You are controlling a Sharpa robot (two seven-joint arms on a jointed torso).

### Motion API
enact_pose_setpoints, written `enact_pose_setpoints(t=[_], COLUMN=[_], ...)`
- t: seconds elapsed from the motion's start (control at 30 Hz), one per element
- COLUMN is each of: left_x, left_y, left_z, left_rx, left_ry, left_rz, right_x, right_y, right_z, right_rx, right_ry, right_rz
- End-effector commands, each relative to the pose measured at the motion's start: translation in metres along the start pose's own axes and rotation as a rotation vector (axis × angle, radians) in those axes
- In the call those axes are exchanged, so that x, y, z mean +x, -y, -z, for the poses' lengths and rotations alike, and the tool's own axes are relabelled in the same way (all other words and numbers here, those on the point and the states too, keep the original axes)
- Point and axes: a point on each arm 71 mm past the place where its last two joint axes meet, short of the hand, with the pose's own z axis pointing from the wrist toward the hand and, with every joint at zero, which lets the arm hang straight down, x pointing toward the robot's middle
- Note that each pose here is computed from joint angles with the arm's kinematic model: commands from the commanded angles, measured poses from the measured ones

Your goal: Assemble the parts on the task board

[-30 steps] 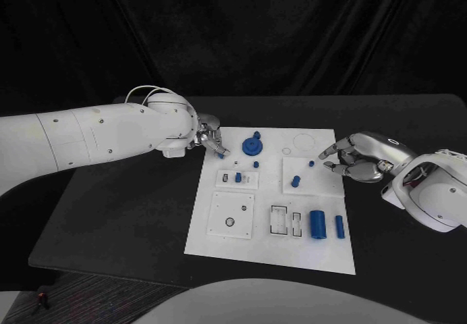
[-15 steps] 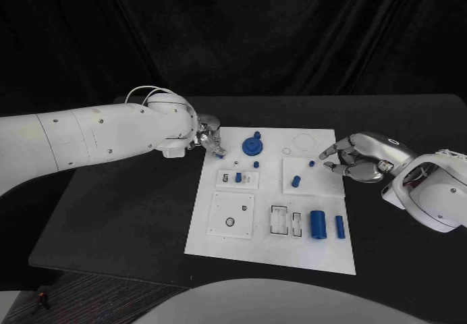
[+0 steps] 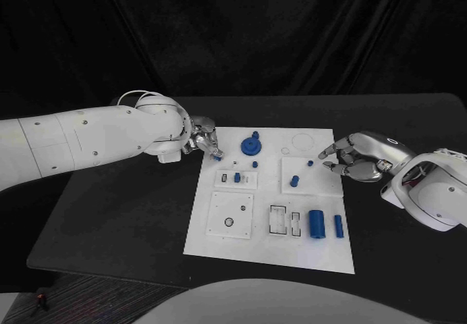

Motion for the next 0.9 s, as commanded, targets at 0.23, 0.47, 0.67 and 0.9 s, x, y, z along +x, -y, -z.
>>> enact_pose_setpoints(t=[0.23, 0.47, 0.67, 0.9], left_x=[0.0104, 0.0164, 0.0268, 0.0378], left_y=[0.0021, 0.009, 0.0083, 0.0036], left_z=[0.0186, 0.0286, 0.0307, 0.0287], left_rx=[0.03, 0.056, 0.062, 0.057], left_ry=[0.017, 0.054, 0.083, 0.101], left_rz=[0.154, 0.112, 0.058, 0.021], right_x=[0.001, 0.001, 0.001, 0.001], right_y=[0.002, 0.001, 0.001, 0.001], right_z=[0.001, 0.001, 0.001, 0.001], right_rx=[0.02, 0.018, 0.018, 0.02], right_ry=[-0.004, -0.002, -0.003, -0.003], right_rz=[-0.001, -0.001, -0.001, -0.002])
